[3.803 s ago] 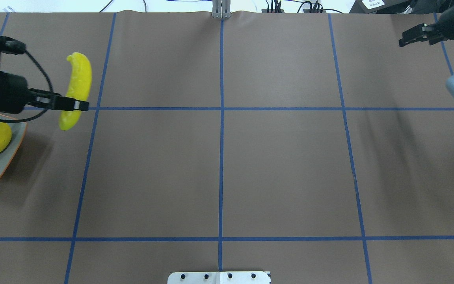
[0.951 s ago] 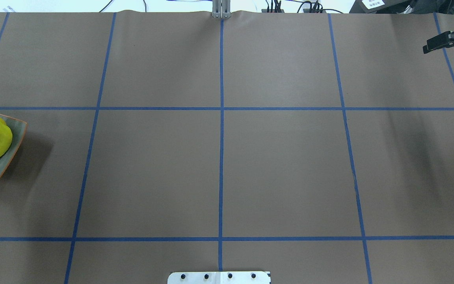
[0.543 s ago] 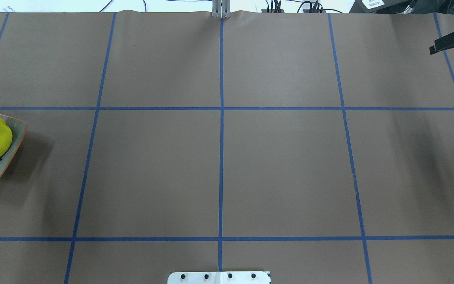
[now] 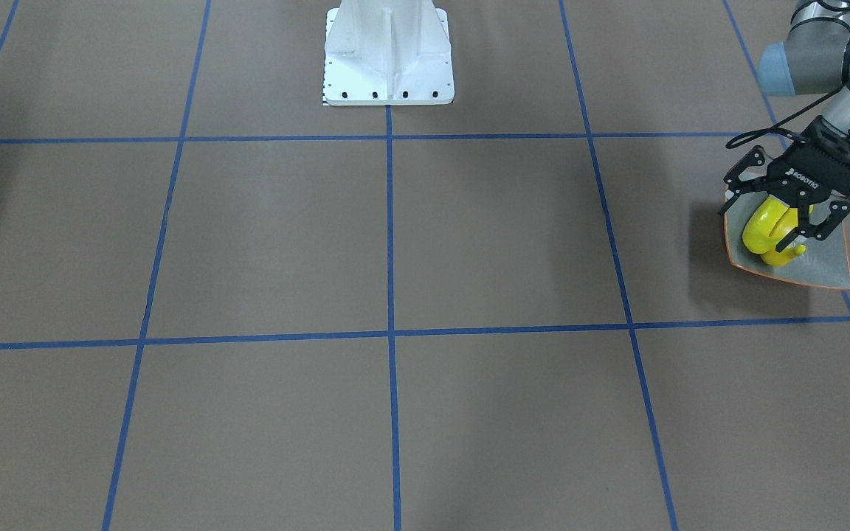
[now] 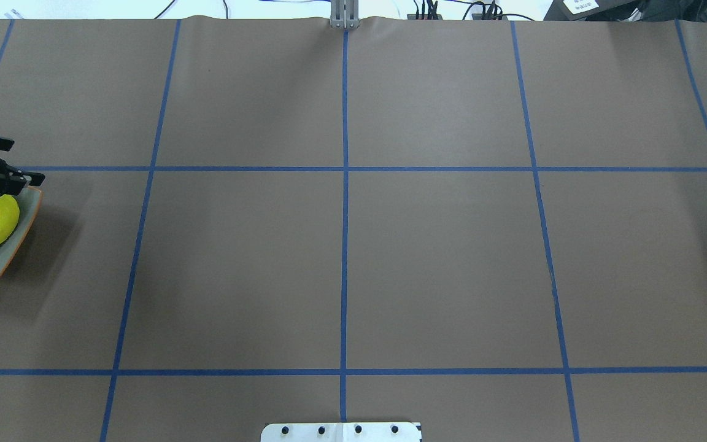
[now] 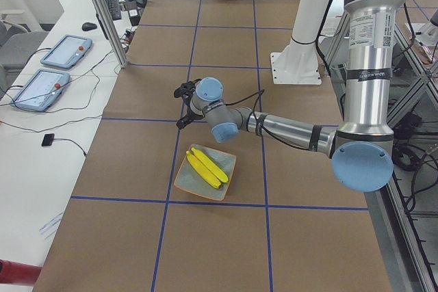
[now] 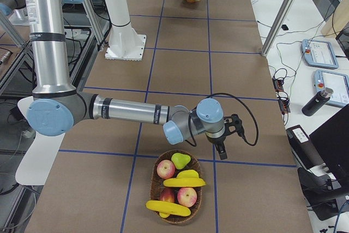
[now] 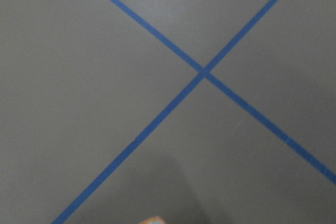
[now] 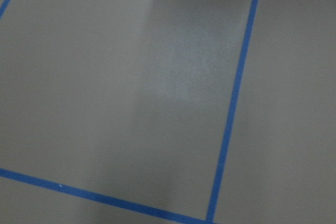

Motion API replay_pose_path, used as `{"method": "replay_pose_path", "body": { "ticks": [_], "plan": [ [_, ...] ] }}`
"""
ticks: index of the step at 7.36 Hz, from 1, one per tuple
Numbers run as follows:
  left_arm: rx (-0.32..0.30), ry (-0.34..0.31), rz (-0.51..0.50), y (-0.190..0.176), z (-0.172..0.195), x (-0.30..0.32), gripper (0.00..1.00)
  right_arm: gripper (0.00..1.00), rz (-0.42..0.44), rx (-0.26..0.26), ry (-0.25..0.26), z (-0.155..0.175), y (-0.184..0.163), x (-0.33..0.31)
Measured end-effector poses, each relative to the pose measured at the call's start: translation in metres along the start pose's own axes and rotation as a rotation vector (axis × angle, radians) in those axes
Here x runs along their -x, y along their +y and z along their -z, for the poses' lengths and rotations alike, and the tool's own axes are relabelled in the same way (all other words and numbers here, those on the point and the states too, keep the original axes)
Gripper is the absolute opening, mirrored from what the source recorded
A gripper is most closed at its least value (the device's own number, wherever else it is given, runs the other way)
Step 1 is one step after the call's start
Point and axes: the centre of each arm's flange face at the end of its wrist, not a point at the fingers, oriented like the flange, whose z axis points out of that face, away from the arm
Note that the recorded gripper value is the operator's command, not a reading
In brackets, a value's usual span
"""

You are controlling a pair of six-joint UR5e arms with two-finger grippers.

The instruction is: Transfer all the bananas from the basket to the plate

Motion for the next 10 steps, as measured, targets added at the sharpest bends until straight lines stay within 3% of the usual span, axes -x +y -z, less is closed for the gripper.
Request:
{"method": "replay_pose_path", "body": {
  "ticks": [3, 10],
  "plan": [
    [-0.006, 0.001, 0.002, -0.005, -0.001, 0.0, 1.0, 0.95, -0.039, 0.05, 0.018, -0.007, 0.068, -0.041],
    [-0.004, 0.001, 0.004, -0.003, -0.001, 0.0, 1.0, 0.82, -0.196, 0.037, 0.027, -0.034, 0.1, -0.067]
  ]
}}
